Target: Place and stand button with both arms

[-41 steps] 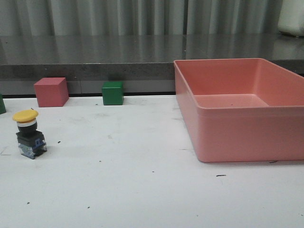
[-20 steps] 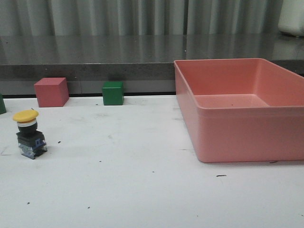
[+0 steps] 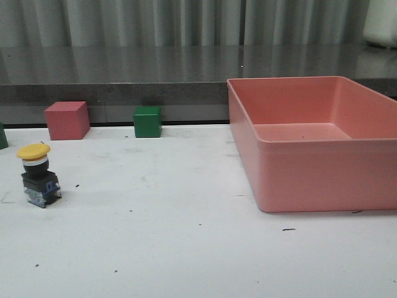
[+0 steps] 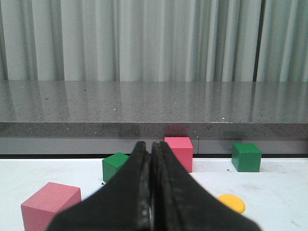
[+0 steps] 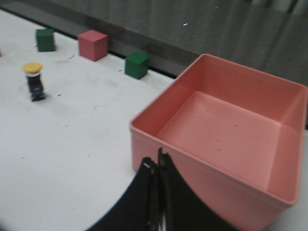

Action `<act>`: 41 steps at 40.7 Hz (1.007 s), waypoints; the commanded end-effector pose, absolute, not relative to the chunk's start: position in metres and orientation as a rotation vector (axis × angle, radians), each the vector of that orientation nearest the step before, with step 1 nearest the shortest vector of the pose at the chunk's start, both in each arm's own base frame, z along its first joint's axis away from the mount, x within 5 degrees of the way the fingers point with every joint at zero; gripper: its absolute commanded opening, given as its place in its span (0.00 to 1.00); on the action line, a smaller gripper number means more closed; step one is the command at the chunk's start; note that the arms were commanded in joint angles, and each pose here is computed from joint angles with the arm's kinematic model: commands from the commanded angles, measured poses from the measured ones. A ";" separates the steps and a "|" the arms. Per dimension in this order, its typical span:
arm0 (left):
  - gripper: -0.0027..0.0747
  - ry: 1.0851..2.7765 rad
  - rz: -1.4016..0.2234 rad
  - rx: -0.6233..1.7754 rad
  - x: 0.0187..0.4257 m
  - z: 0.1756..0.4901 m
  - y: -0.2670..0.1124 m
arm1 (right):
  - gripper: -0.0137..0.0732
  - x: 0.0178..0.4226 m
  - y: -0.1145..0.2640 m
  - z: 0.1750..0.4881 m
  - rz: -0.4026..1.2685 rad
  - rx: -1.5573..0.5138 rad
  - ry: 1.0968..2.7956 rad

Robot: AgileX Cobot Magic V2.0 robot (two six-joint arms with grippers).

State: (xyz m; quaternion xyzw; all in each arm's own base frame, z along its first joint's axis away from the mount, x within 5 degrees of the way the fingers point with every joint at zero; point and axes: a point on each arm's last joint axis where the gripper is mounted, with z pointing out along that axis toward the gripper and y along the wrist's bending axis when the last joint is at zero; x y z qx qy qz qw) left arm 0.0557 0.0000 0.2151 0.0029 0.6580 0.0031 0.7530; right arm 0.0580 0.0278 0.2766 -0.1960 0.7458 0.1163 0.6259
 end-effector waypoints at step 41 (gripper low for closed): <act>0.01 1.341 -0.006 -0.012 0.053 0.219 0.000 | 0.04 0.054 0.005 0.211 0.047 -0.083 1.426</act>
